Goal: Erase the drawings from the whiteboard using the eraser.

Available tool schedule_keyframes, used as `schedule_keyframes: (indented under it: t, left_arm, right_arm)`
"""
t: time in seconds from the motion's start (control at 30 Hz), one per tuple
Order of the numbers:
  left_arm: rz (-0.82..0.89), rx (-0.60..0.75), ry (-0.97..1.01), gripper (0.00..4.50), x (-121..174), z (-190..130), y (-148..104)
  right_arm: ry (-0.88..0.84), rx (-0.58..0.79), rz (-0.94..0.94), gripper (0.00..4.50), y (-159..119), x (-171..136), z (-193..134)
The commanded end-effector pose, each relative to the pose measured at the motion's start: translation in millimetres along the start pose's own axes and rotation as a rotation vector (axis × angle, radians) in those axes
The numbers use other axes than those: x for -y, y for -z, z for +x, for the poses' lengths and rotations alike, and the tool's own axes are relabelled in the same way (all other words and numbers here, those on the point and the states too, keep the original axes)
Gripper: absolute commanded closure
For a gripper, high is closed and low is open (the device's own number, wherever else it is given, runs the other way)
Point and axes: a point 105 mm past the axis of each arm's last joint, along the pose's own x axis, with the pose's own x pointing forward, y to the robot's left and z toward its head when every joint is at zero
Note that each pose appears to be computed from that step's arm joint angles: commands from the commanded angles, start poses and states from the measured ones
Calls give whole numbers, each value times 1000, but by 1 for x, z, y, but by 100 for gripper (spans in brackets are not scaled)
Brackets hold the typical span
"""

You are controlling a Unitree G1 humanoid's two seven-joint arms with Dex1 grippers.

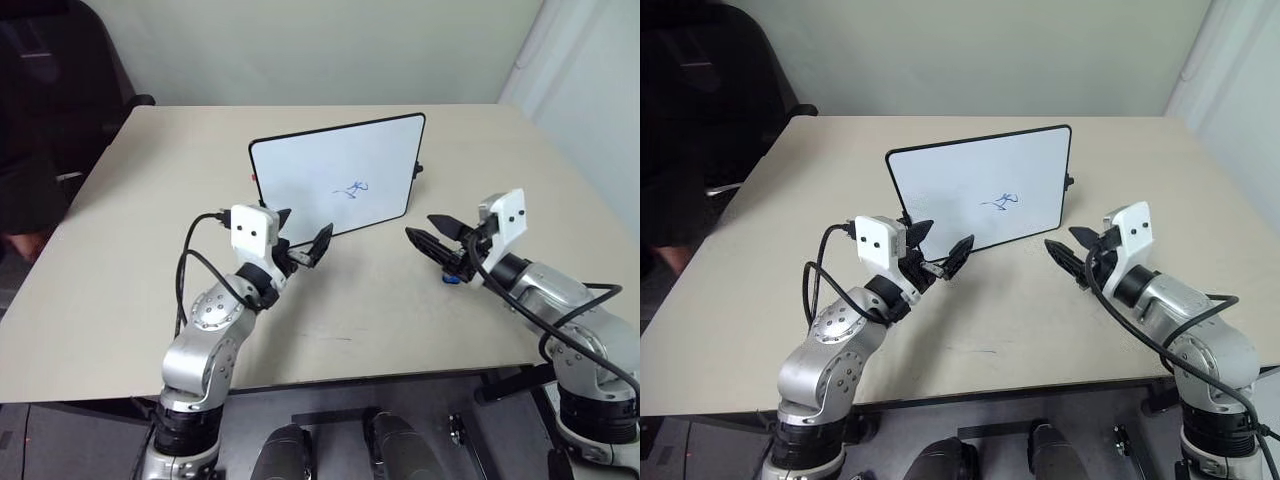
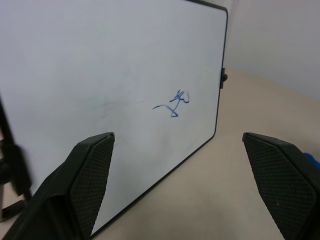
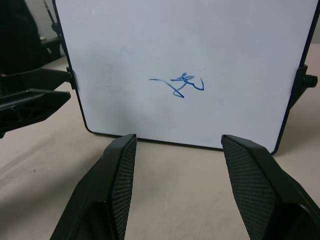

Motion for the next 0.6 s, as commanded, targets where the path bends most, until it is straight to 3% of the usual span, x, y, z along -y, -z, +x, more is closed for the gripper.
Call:
schedule_keyframes:
  t: [0.03, 0.47, 0.6]
  left_arm:
    - [-3, 33, 38, 0, 8, 4, -8]
    - [-16, 32, 43, 0, 11, 4, -5]
    - [-14, 42, 30, 0, 8, 4, -7]
  right_arm:
    - [27, 31, -36, 165, -11, 1, -8]
    - [45, 43, -13, 165, -15, 2, -16]
    - [73, -27, -1, 165, -7, 12, -9]
